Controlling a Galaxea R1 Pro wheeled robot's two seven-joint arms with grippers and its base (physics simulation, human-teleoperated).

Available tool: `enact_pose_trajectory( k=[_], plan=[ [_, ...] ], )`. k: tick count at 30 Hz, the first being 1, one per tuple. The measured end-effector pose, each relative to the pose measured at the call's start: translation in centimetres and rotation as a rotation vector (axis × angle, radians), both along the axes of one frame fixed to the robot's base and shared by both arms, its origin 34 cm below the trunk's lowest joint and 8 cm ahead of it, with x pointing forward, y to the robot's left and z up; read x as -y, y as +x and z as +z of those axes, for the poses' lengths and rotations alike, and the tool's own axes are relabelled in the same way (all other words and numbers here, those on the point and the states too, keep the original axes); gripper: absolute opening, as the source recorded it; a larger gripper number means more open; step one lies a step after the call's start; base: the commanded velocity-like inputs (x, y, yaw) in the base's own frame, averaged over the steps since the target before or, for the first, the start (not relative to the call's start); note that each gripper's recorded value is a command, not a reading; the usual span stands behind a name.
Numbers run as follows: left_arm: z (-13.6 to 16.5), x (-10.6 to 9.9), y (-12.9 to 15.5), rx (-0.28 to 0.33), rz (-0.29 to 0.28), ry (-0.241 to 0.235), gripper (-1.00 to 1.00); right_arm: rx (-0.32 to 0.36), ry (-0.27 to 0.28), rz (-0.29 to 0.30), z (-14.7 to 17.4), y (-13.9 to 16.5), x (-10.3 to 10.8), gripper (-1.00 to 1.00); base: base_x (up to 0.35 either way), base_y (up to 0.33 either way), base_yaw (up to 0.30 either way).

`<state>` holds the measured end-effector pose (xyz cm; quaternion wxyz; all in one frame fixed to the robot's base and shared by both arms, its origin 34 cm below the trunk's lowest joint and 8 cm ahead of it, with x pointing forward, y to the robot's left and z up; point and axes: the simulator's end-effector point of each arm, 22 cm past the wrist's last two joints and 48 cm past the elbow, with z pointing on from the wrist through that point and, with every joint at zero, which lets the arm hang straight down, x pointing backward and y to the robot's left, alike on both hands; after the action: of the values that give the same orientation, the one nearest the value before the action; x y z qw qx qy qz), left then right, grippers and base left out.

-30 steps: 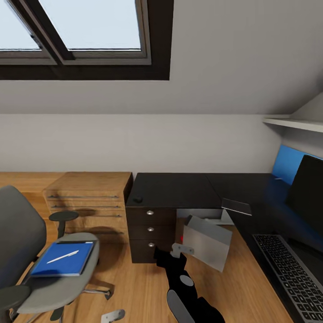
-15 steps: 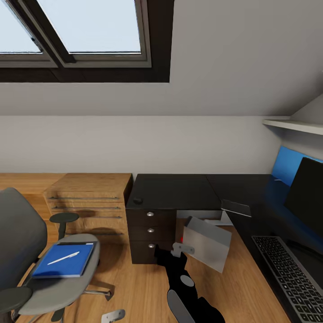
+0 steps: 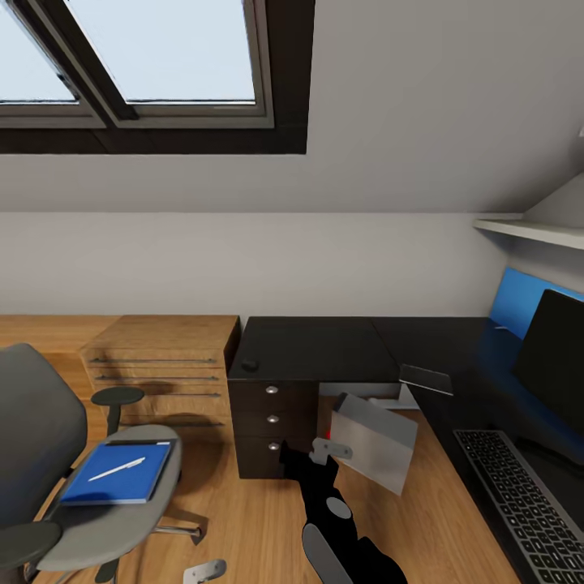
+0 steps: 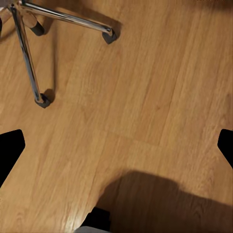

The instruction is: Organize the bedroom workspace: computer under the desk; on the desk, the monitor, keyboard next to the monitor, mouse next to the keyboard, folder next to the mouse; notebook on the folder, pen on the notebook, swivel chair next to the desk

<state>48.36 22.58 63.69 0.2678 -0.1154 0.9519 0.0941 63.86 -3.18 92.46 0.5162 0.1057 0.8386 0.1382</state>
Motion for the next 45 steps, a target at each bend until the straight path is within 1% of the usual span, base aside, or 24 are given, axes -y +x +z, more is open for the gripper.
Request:
enact_pose_trajectory(
  k=[10,11,12,18,19,21,23,25,29,31,36,45],
  plan=[
    [1.3,0.0,0.0,0.011,0.002,0.001,1.0,0.0,-0.001,0.0,1.1,-0.2,0.0,1.0,0.0,0.0,0.0],
    [1.4,-0.1,0.0,0.016,0.004,0.001,1.0,-0.001,-0.001,0.001,1.2,-0.3,0.0,1.0,0.0,0.0,0.0],
    [1.8,-0.2,0.4,0.04,0.009,0.003,1.0,-0.003,-0.001,0.001,1.3,-0.3,0.0,1.0,0.0,0.0,0.0],
    [2.9,-0.2,0.8,0.07,0.012,0.004,1.0,-0.002,0.0,0.001,2.0,-0.4,-0.1,1.0,0.0,0.0,0.0],
    [3.1,-0.2,0.9,0.082,0.013,0.005,1.0,-0.001,0.0,0.001,2.1,-0.5,-0.1,1.0,0.0,0.0,0.0],
    [4.3,0.1,2.0,0.158,0.025,0.001,1.0,-0.001,-0.001,0.0,2.3,-0.5,0.0,1.0,0.0,0.0,0.0],
    [5.0,0.3,2.5,0.194,0.032,-0.001,1.0,0.0,-0.002,0.0,2.5,-0.6,0.0,1.0,0.0,0.0,0.0],
    [6.1,0.8,3.4,0.254,0.038,-0.006,1.0,0.0,-0.003,-0.001,2.7,-0.6,0.1,1.0,0.0,0.0,0.0],
    [6.9,1.1,3.7,0.276,0.035,-0.01,1.0,0.0,-0.004,-0.004,3.1,-0.6,0.2,1.0,0.0,0.0,0.0],
    [8.0,2.1,4.8,0.309,0.031,-0.034,1.0,0.0,-0.006,-0.01,3.3,-0.6,0.6,1.0,0.0,0.0,0.0],
    [9.4,3.1,5.8,0.338,0.032,-0.059,1.0,0.0,-0.007,-0.013,3.7,-0.7,0.7,1.0,0.0,0.0,0.0],
    [10.3,3.0,5.7,0.342,0.035,-0.061,1.0,0.0,-0.006,-0.013,4.5,-1.0,0.8,1.0,0.0,0.0,0.0]
  ],
)
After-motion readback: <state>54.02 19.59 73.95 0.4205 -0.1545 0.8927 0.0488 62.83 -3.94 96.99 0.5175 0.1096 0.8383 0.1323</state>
